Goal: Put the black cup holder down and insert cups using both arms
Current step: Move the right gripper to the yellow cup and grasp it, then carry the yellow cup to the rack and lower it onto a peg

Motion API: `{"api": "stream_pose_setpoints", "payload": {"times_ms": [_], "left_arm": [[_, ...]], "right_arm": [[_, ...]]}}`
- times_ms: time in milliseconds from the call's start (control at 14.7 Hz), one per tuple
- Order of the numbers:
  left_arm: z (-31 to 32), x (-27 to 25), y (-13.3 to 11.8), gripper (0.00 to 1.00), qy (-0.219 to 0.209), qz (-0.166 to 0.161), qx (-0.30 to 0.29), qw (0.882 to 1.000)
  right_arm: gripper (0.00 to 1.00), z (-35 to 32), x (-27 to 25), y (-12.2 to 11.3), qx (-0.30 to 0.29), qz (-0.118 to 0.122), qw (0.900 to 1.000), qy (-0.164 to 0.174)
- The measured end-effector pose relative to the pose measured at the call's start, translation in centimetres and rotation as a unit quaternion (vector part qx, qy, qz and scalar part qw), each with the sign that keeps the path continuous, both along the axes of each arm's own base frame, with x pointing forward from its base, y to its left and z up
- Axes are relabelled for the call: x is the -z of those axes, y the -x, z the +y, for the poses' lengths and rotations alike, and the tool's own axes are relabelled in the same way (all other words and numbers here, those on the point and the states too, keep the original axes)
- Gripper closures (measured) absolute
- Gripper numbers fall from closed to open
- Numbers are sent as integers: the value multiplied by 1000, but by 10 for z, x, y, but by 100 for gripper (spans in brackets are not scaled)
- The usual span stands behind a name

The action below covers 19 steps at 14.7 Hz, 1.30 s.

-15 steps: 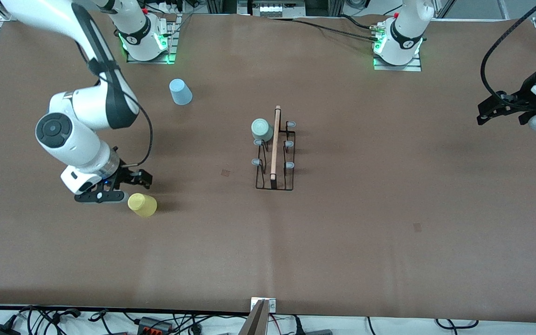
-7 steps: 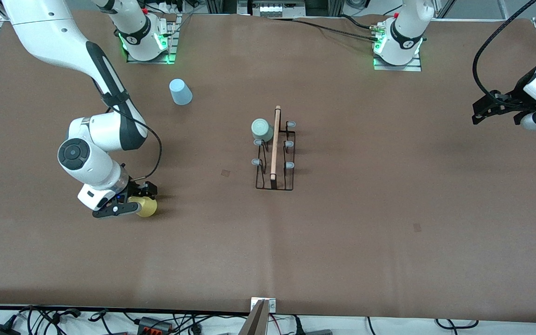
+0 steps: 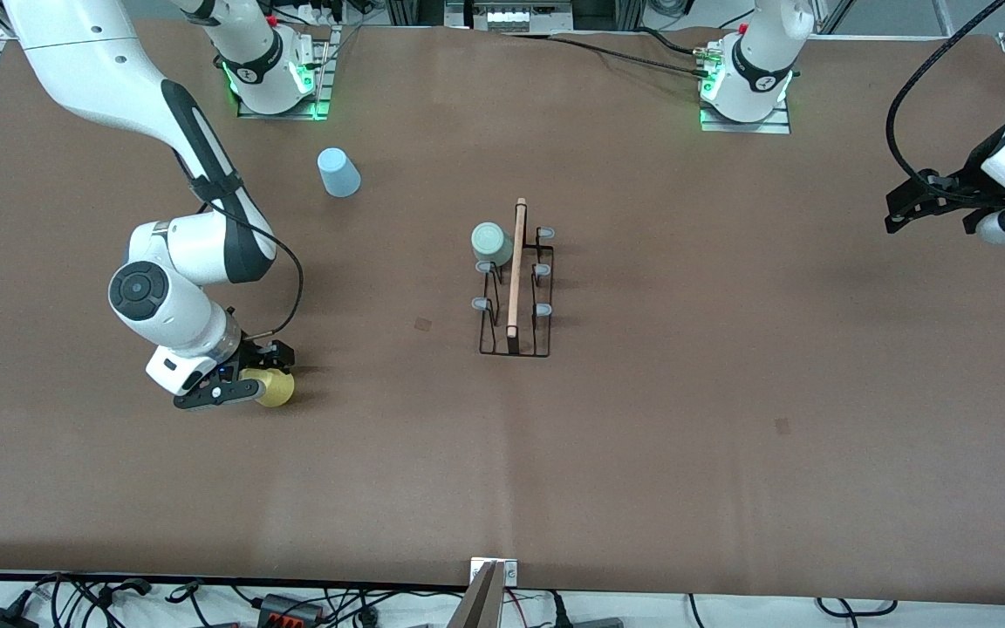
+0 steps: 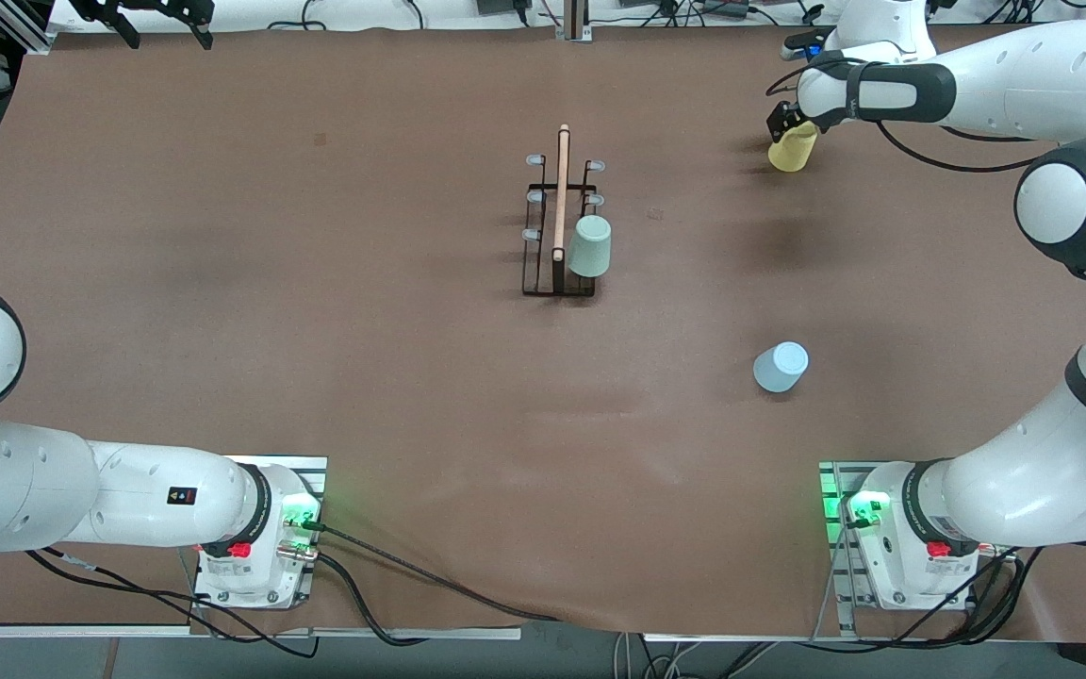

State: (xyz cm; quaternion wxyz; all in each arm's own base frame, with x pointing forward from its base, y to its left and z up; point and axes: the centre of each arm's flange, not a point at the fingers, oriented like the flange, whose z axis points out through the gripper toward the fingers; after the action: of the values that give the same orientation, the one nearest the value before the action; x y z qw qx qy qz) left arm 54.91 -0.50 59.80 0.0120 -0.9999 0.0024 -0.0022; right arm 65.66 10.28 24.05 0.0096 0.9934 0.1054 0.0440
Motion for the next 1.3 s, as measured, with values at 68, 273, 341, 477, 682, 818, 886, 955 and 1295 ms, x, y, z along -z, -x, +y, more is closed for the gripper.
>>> {"api": "stream_pose_setpoints", "payload": {"times_ms": [68,273,341,477,682,818,886,955,1295], "left_arm": [[0,0,0,0,0,0,0,1000],[0,0,0,0,0,0,0,1000],[0,0,0,0,0,0,0,1000],[0,0,0,0,0,0,0,1000],[0,0,0,0,0,0,0,1000],[0,0,0,0,0,0,0,1000],[0,0,0,0,0,0,0,1000],[0,0,0,0,0,0,0,1000],[0,1,0,0,0,2,0,1000]], "right_arm": [[0,-2,2,0,1,1,1000,0],[4,-7,4,-1,5,3,1000,0],[13,-7,4,-1,5,3,1000,0],[34,-7,3,-1,5,2,1000,0],[36,-5,0,-3,4,-1,1000,0],[36,-2,-9,-6,3,-9,1000,-2],[36,5,-21,-7,5,-13,1000,-3],[36,20,-38,-6,17,-13,1000,-5],[36,177,-143,49,153,8,988,-26]]}}
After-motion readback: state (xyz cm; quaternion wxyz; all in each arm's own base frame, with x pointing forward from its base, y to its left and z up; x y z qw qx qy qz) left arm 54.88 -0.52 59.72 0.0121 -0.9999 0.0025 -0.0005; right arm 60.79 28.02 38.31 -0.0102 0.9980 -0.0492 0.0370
